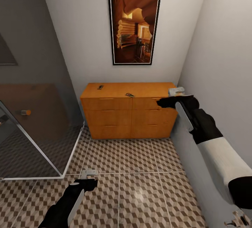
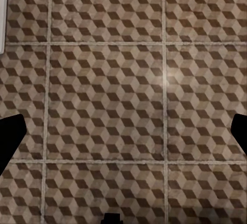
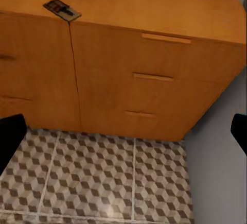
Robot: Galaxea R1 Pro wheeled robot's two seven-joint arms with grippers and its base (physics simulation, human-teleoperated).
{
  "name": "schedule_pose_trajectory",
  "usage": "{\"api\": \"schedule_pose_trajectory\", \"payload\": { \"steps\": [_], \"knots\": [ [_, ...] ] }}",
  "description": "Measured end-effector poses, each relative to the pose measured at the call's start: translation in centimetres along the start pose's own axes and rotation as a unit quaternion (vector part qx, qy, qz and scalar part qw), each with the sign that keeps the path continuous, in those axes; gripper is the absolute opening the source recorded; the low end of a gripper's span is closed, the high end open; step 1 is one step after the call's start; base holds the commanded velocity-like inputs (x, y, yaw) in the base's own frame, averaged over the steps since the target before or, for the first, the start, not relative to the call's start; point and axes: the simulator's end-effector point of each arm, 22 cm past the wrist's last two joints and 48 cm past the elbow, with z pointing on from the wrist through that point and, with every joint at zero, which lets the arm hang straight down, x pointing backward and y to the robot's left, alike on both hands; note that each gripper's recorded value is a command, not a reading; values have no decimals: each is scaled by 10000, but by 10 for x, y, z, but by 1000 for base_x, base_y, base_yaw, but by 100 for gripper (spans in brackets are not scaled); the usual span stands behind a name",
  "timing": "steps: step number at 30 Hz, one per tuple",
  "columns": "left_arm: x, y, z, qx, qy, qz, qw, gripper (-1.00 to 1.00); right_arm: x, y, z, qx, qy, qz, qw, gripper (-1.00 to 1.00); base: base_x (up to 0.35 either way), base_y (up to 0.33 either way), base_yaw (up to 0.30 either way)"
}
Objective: Take the four mousetraps from the cabinet in the bathroom and place them on the bathroom floor. Make sure all four end up on the same floor surface, and ensure that at least two of them are either under or directly next to the same bathroom sink.
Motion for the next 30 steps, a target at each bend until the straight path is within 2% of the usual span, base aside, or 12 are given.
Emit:
{"api": "schedule_pose_trajectory", "payload": {
  "steps": [1, 2, 3, 6, 8, 10, 13, 16, 22, 30],
  "knots": [
    [0, 0, 1, 0, 4, 1, 10000, 100, -38, 18, -9, -566, -53, 94, 9983, 100, 0, 0, 0],
    [0, 0, 0, -2, -3, 3, 10000, 100, -87, 29, -27, -977, -324, 112, 9946, 100, 0, 0, 0],
    [0, 0, 0, -2, 0, 3, 10000, 100, -95, 35, -30, -1143, -358, 116, 9927, 100, 0, 0, 0],
    [0, 1, 0, -5, 5, 3, 10000, 100, -126, 74, -57, -2183, -539, 29, 9744, 100, 0, 0, 0],
    [1, 1, 0, -6, 7, 3, 10000, 100, -130, 85, -66, -2515, -564, -16, 9662, 100, 0, 0, 0],
    [1, 1, 0, -5, 10, 4, 10000, 100, -132, 87, -70, -2657, -568, -47, 9624, 100, 0, 0, 0],
    [3, 1, 1, -4, 36, 8, 10000, 100, -131, 82, -72, -2696, -564, -68, 9613, 100, 0, 0, 0],
    [6, 0, 2, -4, 72, 10, 10000, 100, -129, 69, -71, -2605, -546, -93, 9639, 100, 0, 0, 0],
    [10, 1, 3, -9, 111, 9, 9999, 100, -120, 24, -61, -2059, -455, -282, 9771, 100, 1, 0, 0],
    [11, 1, 3, -10, 120, 11, 9999, 100, -117, 13, -59, -1945, -427, -320, 9795, 100, 94, -28, 0]
  ]
}}
